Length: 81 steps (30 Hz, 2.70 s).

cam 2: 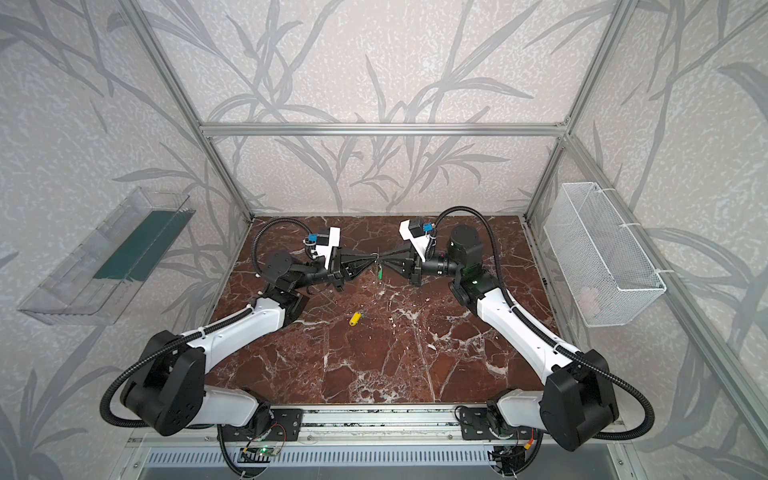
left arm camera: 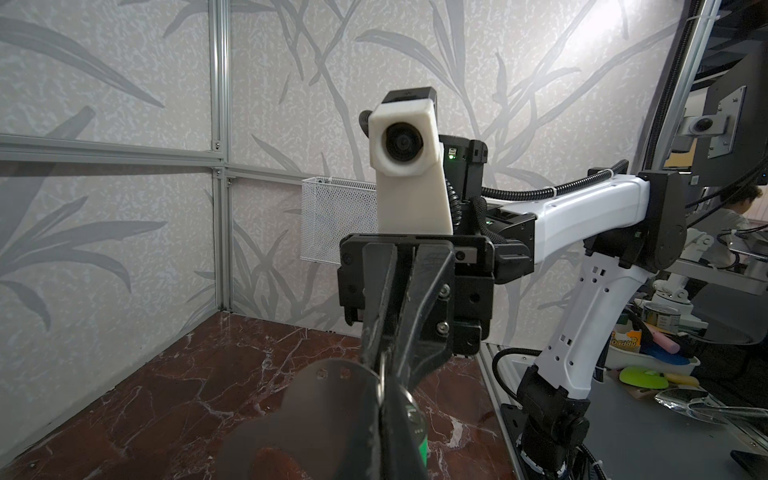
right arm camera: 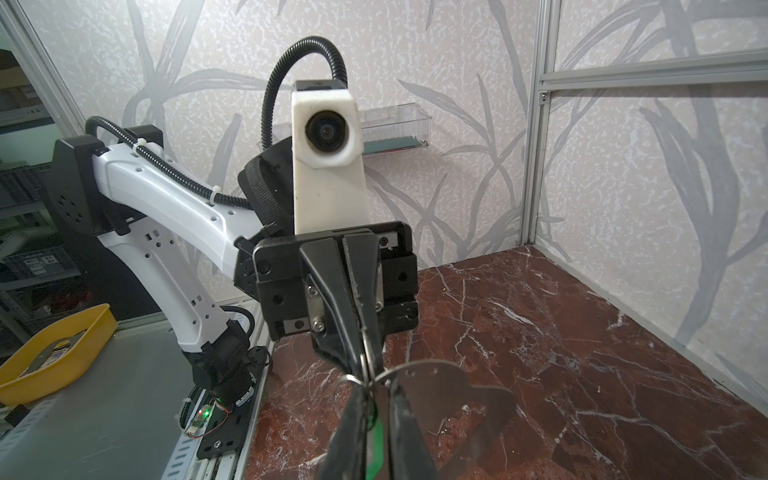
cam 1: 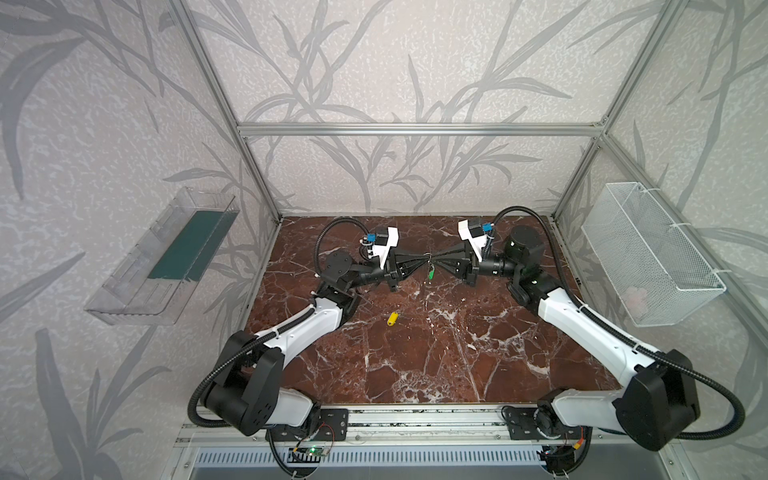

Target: Put the keys on the keyring

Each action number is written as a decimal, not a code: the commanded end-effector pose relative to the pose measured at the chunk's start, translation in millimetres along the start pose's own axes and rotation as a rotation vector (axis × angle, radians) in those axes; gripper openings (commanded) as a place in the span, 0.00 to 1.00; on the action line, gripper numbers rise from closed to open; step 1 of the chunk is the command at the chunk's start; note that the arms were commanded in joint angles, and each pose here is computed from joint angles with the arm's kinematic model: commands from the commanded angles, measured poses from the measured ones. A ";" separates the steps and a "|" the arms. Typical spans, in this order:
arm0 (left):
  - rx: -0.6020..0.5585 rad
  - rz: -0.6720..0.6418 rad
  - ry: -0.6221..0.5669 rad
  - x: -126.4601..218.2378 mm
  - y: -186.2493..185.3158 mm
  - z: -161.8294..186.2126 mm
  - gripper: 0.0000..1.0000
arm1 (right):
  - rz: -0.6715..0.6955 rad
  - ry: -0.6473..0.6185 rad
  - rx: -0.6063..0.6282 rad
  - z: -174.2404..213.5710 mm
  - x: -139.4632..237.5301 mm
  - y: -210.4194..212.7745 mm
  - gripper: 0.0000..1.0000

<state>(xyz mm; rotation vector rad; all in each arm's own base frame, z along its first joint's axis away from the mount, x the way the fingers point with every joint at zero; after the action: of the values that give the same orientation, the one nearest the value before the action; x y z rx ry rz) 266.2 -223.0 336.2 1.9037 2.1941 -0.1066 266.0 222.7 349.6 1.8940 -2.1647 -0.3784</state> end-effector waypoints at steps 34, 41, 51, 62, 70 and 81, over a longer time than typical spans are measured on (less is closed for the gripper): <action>-0.016 0.060 -0.004 -5.5 -0.9 -8.9 0.00 | -0.093 0.013 0.033 -8.4 -15.8 11.0 0.00; -0.060 -0.046 0.080 2.2 -1.6 -7.5 0.22 | 0.000 0.060 0.045 -3.9 -12.4 5.8 0.00; -0.150 -0.162 0.223 20.4 -15.3 -18.1 0.26 | 0.054 0.144 0.045 4.7 -12.4 -0.5 0.00; -0.173 -0.153 0.361 30.1 -28.5 -27.9 0.19 | 0.004 0.303 0.080 13.8 -8.6 5.5 0.00; -0.084 -0.029 0.404 18.8 -27.7 -33.2 0.20 | -0.027 0.359 0.119 14.1 -7.0 10.1 0.00; 0.040 0.069 0.465 9.1 -27.9 -22.8 0.22 | -0.036 0.369 0.129 12.3 -7.9 10.0 0.00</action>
<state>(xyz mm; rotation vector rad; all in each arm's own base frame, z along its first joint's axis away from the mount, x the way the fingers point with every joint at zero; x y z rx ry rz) 240.2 -210.2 350.9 2.1142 2.4684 0.3419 256.0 230.7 331.1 1.8401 -1.9642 0.1008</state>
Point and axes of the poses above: each gripper's point midway between its finger pads, its own x axis back along the fingers, its own y axis along the line the jaws close on, z = x × y, the point moved 7 cm from there along x, back along the fingers, and after that the axes turned 12 degrees about -x, right-handed, at the moved point
